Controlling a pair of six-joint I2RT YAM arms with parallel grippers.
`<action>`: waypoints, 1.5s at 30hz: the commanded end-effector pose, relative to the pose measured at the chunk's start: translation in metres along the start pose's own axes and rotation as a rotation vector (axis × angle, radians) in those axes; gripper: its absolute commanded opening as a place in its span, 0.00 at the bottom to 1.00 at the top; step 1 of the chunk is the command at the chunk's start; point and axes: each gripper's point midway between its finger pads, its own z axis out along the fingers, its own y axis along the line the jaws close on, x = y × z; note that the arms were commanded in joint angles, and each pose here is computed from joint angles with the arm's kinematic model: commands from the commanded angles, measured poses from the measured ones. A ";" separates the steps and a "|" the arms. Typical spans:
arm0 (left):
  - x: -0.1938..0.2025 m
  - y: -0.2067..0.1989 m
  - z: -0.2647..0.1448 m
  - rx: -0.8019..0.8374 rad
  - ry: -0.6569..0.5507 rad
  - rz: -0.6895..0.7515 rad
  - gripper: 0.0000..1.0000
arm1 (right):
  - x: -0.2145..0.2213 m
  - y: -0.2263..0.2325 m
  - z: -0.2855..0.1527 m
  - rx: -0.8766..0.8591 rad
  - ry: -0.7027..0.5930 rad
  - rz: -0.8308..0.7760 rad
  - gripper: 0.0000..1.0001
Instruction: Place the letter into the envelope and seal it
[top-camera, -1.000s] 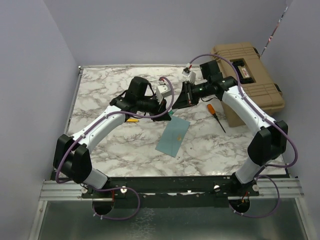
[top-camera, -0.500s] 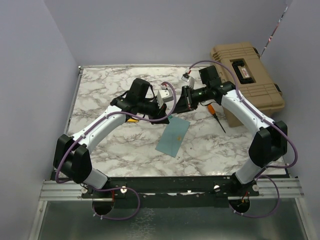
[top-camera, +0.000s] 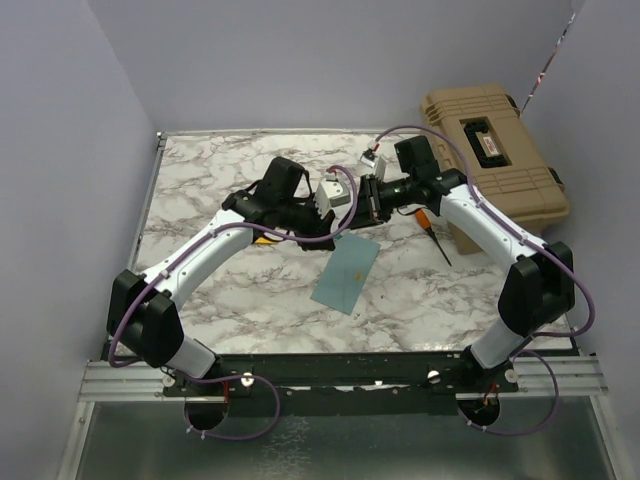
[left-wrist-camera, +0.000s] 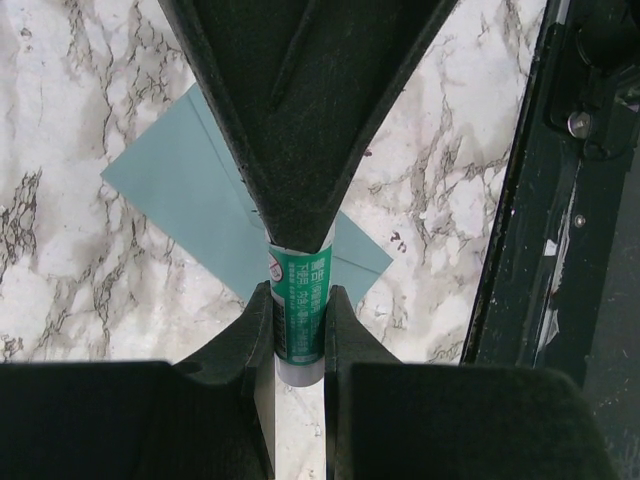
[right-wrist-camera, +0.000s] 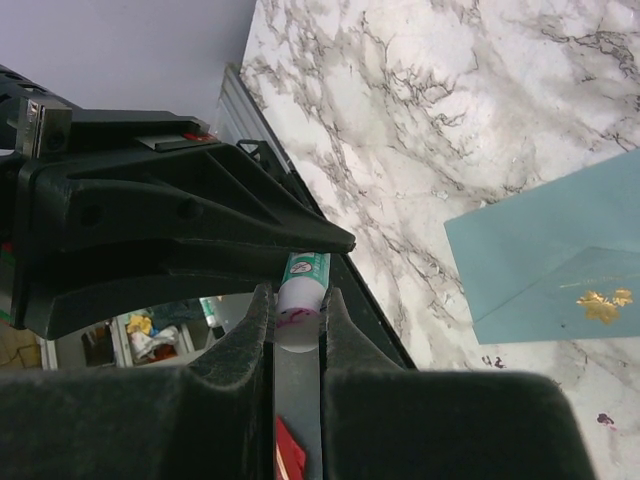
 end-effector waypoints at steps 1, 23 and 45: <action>-0.158 -0.003 -0.025 -0.103 -0.480 0.446 0.00 | 0.077 0.042 0.041 -0.140 0.283 0.072 0.01; -0.047 0.006 -0.022 -0.238 -0.410 0.083 0.00 | -0.039 0.023 -0.017 0.079 -0.194 0.046 0.61; -0.018 0.045 0.100 -0.360 -0.350 -0.865 0.00 | -0.007 -0.072 -0.168 0.880 -0.740 0.265 0.74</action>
